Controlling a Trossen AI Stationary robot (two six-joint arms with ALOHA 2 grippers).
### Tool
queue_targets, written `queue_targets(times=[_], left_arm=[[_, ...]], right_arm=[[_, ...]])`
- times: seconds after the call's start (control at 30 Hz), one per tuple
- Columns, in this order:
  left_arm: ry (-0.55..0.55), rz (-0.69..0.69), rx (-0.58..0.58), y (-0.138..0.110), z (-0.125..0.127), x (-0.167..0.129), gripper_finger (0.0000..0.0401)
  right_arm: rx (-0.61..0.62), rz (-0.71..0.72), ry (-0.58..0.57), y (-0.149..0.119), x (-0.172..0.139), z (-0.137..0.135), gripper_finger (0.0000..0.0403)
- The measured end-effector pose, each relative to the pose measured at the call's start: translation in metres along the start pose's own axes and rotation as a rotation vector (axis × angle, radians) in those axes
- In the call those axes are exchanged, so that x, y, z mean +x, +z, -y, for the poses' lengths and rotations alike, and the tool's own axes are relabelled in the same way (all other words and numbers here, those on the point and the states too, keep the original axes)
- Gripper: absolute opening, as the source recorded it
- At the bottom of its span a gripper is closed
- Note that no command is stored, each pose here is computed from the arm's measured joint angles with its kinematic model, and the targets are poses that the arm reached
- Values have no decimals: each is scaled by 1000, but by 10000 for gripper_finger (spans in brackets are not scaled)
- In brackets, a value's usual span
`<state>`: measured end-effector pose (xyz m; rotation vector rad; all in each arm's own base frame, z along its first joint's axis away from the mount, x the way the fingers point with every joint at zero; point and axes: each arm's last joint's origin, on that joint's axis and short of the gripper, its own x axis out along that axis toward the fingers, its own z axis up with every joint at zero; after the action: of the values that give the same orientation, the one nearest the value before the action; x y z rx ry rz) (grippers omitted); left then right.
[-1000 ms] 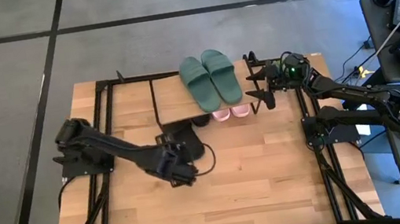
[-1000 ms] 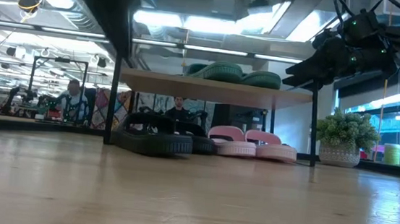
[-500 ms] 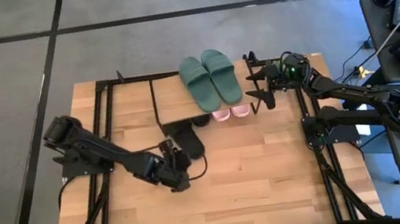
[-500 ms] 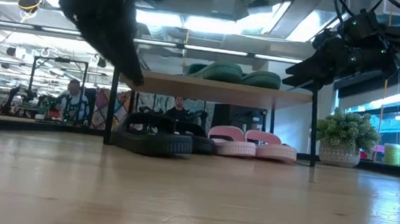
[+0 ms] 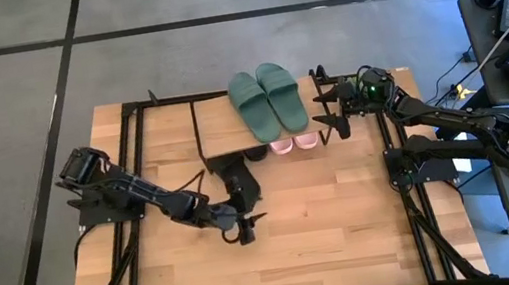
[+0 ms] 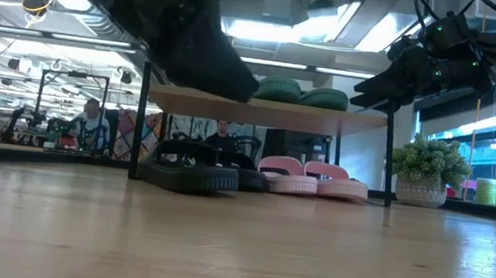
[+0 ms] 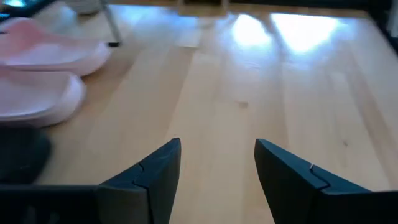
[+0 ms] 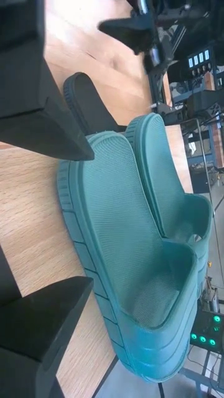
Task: Pick and place slides into the shelf
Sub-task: Put the black slide under the shelf
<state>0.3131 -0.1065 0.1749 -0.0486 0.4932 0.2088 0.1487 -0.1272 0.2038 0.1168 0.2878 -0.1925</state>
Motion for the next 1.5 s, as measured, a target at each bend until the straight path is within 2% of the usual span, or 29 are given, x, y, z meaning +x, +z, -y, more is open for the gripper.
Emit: queue_targets(times=[0.13, 0.4, 0.77, 1.17, 1.5], left_arm=[[-56, -4, 4, -5, 0, 12, 198], [-13, -95, 8, -33, -2, 36, 198], [-7, -139, -24, -41, -2, 39, 198], [92, -304, -110, -58, -11, 35, 198], [222, -321, -104, -62, -17, 32, 198]], right_arm=[[0, 0, 0, 0, 0, 0, 320], [0, 0, 0, 0, 0, 0, 320], [18, 3, -1, 0, 0, 0, 320], [21, 4, -1, 1, 0, 0, 320], [19, 10, 0, 1, 0, 0, 320]])
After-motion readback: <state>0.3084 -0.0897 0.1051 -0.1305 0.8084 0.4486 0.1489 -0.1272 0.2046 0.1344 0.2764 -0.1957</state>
